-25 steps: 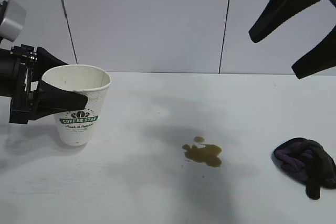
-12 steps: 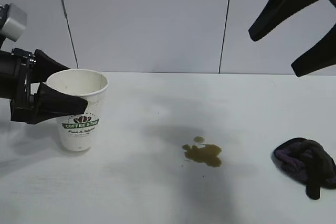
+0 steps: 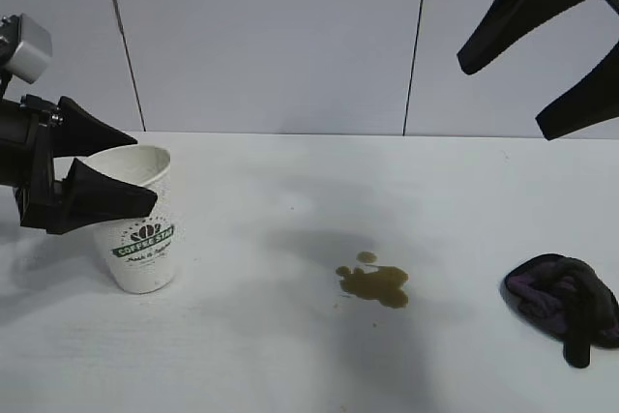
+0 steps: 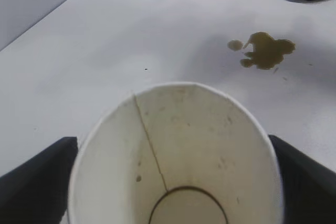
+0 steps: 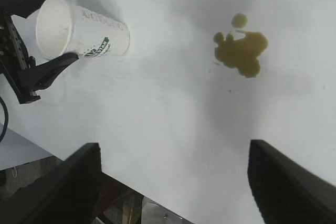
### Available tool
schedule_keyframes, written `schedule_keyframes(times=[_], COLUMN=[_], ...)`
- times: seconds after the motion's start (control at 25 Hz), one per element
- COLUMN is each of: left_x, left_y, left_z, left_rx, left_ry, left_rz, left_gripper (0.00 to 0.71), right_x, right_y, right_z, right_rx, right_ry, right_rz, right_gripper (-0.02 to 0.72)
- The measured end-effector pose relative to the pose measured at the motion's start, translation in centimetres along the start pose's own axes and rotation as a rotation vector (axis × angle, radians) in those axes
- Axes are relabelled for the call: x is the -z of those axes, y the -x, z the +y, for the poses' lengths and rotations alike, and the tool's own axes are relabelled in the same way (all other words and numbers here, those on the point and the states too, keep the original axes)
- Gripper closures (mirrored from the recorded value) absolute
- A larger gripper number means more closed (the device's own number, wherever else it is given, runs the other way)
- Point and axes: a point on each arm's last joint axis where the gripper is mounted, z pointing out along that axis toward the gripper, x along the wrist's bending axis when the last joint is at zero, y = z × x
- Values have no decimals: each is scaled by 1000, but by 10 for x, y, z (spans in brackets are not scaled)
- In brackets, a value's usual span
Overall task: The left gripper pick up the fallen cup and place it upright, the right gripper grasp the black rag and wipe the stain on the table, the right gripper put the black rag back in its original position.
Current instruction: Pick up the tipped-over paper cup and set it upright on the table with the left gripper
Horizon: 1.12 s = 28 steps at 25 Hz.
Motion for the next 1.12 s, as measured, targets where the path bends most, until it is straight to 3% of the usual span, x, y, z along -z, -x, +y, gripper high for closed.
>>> schedule_keyframes(times=[0.4, 0.64, 1.12], left_x=[0, 1, 2], left_y=[-2, -4, 1], left_z=[-3, -9, -12], left_rx=[4, 89, 136], left_ry=[-36, -91, -138], left_rz=[19, 50, -10], left_gripper=[46, 46, 45], right_x=[0, 0, 0], right_y=[0, 0, 0], right_z=[0, 0, 1], right_rx=[0, 0, 0], right_ry=[0, 4, 16], right_rz=[0, -1, -4], right_gripper=[169, 169, 169])
